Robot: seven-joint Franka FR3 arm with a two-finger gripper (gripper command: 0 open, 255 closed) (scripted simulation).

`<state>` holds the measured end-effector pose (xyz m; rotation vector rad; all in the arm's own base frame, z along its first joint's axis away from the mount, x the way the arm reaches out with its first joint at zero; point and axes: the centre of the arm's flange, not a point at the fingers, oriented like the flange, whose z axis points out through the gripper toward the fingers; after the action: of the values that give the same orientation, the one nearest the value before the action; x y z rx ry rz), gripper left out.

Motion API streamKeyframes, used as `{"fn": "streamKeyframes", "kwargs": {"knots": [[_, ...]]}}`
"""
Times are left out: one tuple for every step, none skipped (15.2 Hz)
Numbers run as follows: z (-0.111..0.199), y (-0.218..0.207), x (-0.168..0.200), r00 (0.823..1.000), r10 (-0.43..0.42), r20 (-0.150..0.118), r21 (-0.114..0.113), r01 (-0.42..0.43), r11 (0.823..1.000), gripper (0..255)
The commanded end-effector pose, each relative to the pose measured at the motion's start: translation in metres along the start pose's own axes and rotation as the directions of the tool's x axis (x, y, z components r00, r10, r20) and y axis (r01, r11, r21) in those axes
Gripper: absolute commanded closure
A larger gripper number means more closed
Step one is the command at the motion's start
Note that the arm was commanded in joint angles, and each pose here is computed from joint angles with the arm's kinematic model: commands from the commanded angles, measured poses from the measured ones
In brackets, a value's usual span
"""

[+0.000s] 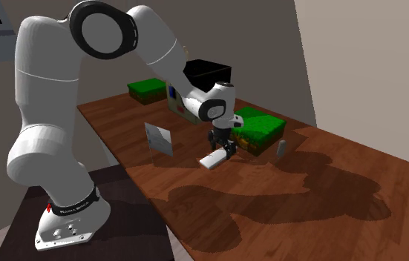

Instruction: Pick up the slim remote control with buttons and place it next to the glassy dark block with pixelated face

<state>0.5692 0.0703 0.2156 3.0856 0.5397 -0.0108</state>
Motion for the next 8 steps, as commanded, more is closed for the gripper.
{"fn": "streamKeyframes", "kwargs": {"knots": [[0.0036,0.0001,0.0002,1.0,0.0,-0.001,0.0,0.0,1.0,0],[0.0036,0.0001,0.0002,1.0,0.0,-0.001,0.0,0.0,1.0,0],[0.0036,0.0001,0.0002,1.0,0.0,-0.001,0.0,0.0,1.0,0],[0.0036,0.0001,0.0002,1.0,0.0,-0.001,0.0,0.0,1.0,0],[0.0036,0.0001,0.0002,1.0,0.0,-0.001,0.0,0.0,1.0,0],[0.0036,0.0001,0.0002,1.0,0.0,-0.001,0.0,0.0,1.0,0],[0.0036,0.0001,0.0002,1.0,0.0,-0.001,0.0,0.0,1.0,0],[0.0036,0.0001,0.0002,1.0,0.0,-0.001,0.0,0.0,1.0,255]]}}
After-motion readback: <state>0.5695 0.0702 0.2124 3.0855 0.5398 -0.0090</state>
